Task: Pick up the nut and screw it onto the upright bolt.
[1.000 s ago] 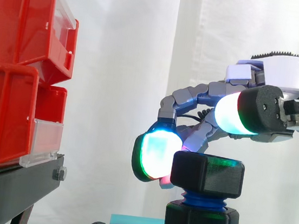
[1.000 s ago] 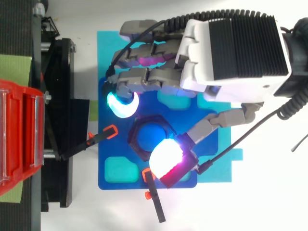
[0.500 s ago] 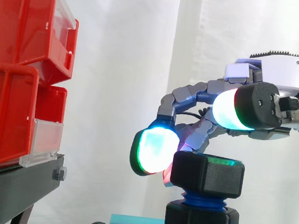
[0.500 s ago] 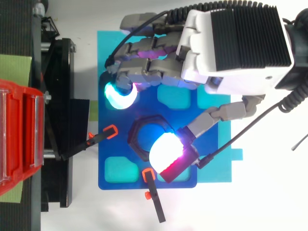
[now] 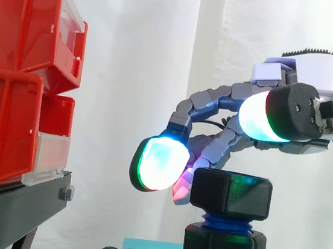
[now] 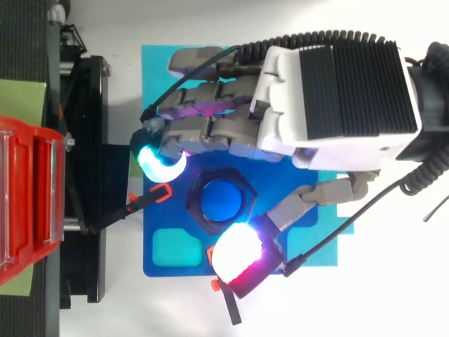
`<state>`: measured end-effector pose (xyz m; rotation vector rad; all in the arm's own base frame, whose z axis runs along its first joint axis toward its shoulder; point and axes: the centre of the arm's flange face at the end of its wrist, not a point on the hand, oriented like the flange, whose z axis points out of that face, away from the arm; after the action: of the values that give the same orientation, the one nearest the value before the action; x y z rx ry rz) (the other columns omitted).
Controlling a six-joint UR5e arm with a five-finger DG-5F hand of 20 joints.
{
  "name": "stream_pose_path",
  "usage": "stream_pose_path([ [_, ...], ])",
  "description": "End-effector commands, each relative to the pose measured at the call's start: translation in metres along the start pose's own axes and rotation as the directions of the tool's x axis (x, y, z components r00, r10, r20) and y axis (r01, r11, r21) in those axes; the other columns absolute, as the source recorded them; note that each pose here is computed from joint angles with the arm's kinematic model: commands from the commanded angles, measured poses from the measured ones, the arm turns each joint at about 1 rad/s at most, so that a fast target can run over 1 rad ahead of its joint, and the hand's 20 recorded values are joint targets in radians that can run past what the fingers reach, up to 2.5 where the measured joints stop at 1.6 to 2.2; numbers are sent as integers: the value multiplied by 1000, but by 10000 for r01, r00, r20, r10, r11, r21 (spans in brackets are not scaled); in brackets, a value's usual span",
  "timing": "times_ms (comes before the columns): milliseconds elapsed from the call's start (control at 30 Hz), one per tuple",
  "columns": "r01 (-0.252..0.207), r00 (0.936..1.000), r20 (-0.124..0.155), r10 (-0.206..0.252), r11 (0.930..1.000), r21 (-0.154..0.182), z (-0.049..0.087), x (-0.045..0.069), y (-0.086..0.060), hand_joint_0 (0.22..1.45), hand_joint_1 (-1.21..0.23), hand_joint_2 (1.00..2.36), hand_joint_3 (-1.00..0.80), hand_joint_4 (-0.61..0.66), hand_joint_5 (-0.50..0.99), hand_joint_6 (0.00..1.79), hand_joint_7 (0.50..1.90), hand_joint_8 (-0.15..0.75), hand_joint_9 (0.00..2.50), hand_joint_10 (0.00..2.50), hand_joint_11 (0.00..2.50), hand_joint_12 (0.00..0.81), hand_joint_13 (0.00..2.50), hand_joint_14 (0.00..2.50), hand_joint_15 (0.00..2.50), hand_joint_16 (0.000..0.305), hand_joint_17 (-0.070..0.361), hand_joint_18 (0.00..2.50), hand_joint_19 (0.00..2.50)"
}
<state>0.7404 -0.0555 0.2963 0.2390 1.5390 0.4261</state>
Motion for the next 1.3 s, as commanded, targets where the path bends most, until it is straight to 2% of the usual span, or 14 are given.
stream_pose_path([
  [0, -3, 9999, -121, 3, 10000, -14, 0, 3, 5, 470, -390, 1000, -500, 224, -91, 503, 862, 277, 855, 0, 0, 330, 506, 0, 0, 40, 91, 215, 0],
  [200, 10, 9997, -242, -11, 10000, -60, 1, 8, 10, 471, -389, 1000, -500, 230, -83, 504, 908, 280, 879, 0, 0, 332, 518, 0, 0, 40, 89, 221, 0],
  [467, -6, 9997, -235, 4, 10000, -80, 0, 7, 10, 474, -387, 1000, -500, 242, -76, 504, 948, 284, 902, 0, 2, 330, 529, 0, 0, 39, 88, 237, 0],
  [633, -21, 9997, -249, 20, 10000, -73, 1, 8, 10, 477, -385, 1000, -500, 237, -61, 505, 1057, 294, 944, 0, 31, 324, 563, 0, 0, 38, 85, 265, 0],
  [800, -20, 9997, -244, 19, 10000, -25, -1, 7, 6, 483, -384, 1000, -500, 212, -46, 505, 1149, 303, 1004, 2, 60, 314, 606, 0, 0, 36, 82, 301, 0],
  [1100, -13, 9999, -149, 16, 9998, 185, -5, -2, -14, 493, -385, 1000, -500, 206, -25, 504, 1235, 302, 1095, 4, 88, 307, 671, 0, 8, 34, 77, 345, 0],
  [1267, -10, 10000, -93, 12, 9999, 159, -7, -8, -23, 503, -387, 1000, -500, 175, 6, 504, 1324, 307, 1224, 6, 140, 295, 763, 0, 36, 31, 70, 390, 0],
])
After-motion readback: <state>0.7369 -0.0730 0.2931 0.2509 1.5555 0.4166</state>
